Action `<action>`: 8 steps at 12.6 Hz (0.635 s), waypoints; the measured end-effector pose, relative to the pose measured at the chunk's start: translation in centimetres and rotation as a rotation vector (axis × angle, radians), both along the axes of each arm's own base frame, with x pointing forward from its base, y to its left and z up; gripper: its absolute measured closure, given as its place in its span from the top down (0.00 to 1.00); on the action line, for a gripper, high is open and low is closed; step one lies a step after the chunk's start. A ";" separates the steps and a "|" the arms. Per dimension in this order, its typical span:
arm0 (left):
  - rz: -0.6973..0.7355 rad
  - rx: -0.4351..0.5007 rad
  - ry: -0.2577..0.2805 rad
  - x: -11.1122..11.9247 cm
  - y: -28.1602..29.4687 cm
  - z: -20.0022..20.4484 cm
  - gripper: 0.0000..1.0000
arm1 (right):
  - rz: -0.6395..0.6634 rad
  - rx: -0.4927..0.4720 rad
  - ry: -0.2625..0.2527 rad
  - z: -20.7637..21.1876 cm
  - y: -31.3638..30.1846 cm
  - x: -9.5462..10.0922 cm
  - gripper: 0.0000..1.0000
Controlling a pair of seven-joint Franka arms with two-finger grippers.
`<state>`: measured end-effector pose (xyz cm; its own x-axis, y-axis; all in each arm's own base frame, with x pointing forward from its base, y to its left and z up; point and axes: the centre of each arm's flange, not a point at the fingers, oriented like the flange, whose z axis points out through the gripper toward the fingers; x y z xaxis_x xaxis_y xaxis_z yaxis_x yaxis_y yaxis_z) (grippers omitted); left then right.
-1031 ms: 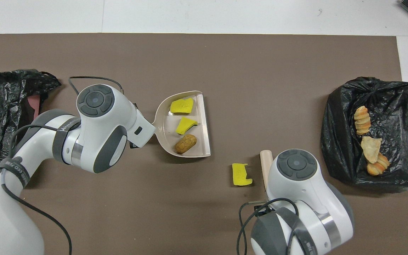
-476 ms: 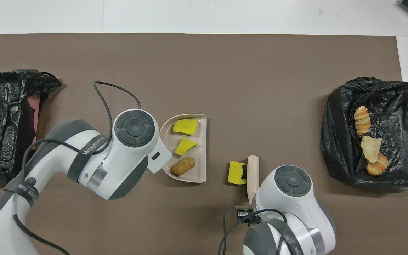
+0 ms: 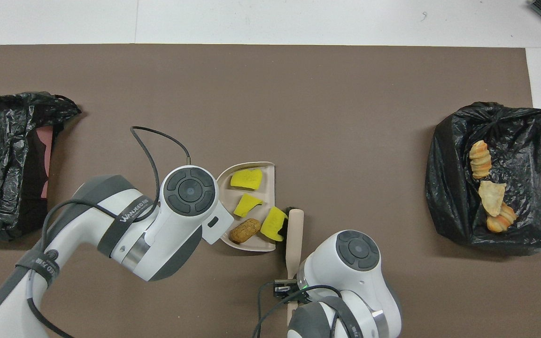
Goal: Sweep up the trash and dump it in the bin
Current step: 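Sweep the yellow sponges and pastry into the dustpan with the right gripper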
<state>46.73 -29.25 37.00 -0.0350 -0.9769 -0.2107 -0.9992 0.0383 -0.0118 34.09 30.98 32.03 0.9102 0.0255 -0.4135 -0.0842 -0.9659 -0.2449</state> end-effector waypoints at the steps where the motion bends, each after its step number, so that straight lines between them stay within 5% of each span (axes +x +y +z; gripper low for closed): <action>1: 0.004 -0.022 -0.015 0.3 0.0 0.0 0.31 | 0.004 0.027 -0.010 0.7 0.6 0.5 0.27; 4: 0.029 -0.148 0.001 2.1 1.6 -0.5 0.31 | 0.034 0.071 -0.054 4.1 2.4 2.4 0.27; 8: 0.050 -0.286 0.037 4.9 5.7 -1.3 0.31 | 0.235 -0.090 -0.091 5.4 1.7 2.5 0.27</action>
